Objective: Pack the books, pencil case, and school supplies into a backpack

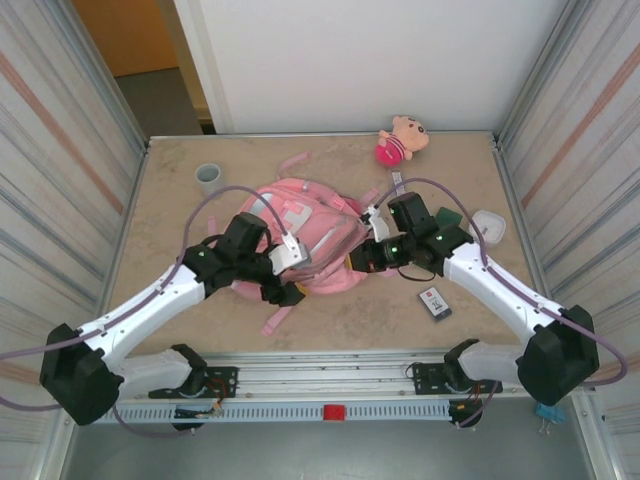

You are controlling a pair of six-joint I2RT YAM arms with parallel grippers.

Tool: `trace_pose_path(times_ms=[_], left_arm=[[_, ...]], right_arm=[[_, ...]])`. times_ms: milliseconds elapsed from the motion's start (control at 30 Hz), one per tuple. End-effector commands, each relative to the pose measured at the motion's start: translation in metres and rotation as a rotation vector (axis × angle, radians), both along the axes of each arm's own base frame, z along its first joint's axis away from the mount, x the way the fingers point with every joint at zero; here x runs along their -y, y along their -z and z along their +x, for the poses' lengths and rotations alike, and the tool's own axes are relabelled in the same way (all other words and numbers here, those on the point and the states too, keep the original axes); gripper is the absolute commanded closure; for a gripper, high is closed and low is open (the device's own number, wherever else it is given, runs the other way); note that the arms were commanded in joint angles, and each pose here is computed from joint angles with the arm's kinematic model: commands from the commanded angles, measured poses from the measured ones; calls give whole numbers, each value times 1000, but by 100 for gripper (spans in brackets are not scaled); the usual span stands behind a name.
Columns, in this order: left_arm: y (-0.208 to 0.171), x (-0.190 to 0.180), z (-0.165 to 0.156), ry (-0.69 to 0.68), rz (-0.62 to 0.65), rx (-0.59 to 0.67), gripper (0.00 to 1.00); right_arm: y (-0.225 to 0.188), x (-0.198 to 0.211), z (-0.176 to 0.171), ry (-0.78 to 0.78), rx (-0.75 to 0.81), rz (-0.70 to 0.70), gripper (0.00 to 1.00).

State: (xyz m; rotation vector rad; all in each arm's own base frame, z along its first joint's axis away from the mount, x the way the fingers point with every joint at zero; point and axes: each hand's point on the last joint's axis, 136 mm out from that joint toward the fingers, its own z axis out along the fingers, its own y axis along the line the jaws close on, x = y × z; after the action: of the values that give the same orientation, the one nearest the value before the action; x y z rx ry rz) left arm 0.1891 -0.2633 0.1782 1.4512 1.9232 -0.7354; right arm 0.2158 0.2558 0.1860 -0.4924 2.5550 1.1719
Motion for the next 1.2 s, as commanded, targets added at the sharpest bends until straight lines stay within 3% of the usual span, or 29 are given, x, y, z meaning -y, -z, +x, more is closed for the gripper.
trace_pose_path(times_ms=[0, 233, 333, 433, 667, 833, 867, 933, 967, 1000, 1167], left_arm=[[-27, 24, 20, -22, -75, 71, 27], [-25, 50, 30, -11, -110, 53, 35], [-17, 48, 28, 12, -68, 56, 64], [-13, 37, 18, 60, -50, 63, 89], [-16, 0, 6, 107, -67, 103, 96], [-8, -22, 4, 96, -23, 136, 93], [-4, -27, 6, 75, 2, 138, 87], [3, -34, 11, 28, 42, 138, 58], [1, -34, 17, -19, 36, 127, 38], [-3, -32, 23, -67, 17, 111, 30], [-22, 6, 24, -82, -58, 82, 25]], right_arm=[[-25, -22, -10, -81, 30, 111, 100], [-32, -29, -19, -118, 20, 137, 100], [-27, -20, -15, -90, 25, 105, 100], [-10, 9, 6, 37, 0, 58, 100], [24, 57, 35, 176, -23, -26, 100], [26, 48, 40, 131, -36, 6, 100], [21, 39, 35, 95, -32, 36, 100], [9, 22, 24, 24, -12, 85, 100], [4, 15, 18, -8, -10, 104, 100], [0, 9, 13, -31, -7, 112, 100], [-13, -13, -10, -110, -2, 115, 100]])
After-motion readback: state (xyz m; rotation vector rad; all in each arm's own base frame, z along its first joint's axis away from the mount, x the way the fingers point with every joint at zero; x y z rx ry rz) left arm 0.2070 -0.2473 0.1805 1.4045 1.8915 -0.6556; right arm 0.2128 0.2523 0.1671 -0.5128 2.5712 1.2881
